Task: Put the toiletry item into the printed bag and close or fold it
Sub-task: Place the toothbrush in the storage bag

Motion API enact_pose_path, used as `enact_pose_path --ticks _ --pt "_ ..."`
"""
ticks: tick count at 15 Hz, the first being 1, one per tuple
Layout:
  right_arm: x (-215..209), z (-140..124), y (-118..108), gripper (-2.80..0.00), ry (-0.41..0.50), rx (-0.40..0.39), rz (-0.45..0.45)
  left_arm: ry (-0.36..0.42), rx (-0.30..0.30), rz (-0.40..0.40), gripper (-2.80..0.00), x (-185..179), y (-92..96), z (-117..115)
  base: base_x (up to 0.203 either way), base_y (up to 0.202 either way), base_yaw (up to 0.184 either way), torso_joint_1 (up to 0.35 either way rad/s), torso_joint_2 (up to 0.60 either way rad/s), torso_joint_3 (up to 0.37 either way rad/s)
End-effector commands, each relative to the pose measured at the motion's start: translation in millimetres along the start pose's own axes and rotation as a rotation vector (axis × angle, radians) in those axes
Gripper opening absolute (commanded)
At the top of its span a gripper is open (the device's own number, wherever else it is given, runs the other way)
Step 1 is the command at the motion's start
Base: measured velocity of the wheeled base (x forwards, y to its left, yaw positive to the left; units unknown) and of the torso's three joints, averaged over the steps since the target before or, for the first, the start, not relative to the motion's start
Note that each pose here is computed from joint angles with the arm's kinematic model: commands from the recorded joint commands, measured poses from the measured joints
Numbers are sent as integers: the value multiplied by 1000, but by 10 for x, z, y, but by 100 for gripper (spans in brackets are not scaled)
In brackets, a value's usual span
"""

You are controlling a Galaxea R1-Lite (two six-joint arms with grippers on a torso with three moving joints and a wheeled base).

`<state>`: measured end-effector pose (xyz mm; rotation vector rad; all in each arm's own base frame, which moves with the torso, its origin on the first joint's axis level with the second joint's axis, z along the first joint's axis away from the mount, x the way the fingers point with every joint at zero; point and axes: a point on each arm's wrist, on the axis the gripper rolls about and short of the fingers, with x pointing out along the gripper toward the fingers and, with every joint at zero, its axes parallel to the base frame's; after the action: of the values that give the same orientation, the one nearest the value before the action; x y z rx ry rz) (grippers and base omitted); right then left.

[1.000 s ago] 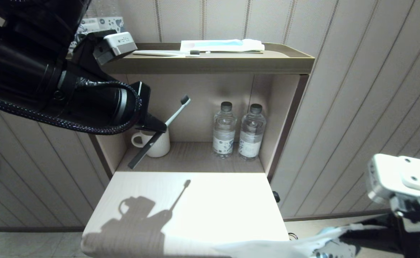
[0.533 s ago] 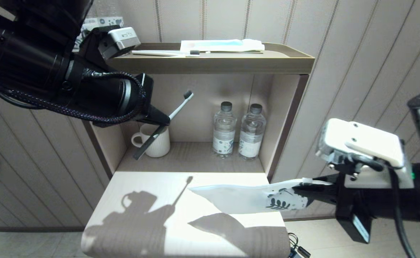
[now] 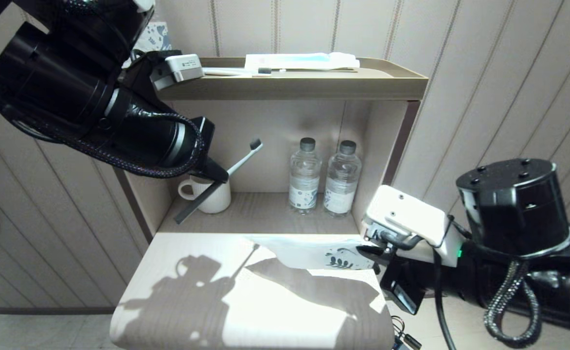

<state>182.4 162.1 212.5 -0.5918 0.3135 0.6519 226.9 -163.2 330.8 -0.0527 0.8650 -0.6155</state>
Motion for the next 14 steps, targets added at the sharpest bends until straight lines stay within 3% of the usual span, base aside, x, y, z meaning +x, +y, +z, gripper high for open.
enact_pose_path --ticks 1,3,7,10,12,14 --pt "121 -91 106 -280 4 -12 14 29 -4 3 -280 56 11 -19 0 0 0 0 0 0" --pt "135 -113 120 -280 -12 -12 9 65 17 -2 -280 88 14 -58 0 0 0 0 0 0" --pt "115 -125 63 -280 -15 -4 -6 226 288 -82 -280 94 45 -325 0 0 0 0 0 0" --pt "113 -145 -29 -280 -18 12 -30 261 471 -114 -280 -175 65 -556 0 0 0 0 0 0" --pt "107 -124 -58 -280 -29 18 -35 258 565 -128 -280 -324 76 -676 0 0 0 0 0 0" --pt "104 -80 -77 -280 -45 22 -37 280 606 -133 -280 -385 78 -713 0 0 0 0 0 0"
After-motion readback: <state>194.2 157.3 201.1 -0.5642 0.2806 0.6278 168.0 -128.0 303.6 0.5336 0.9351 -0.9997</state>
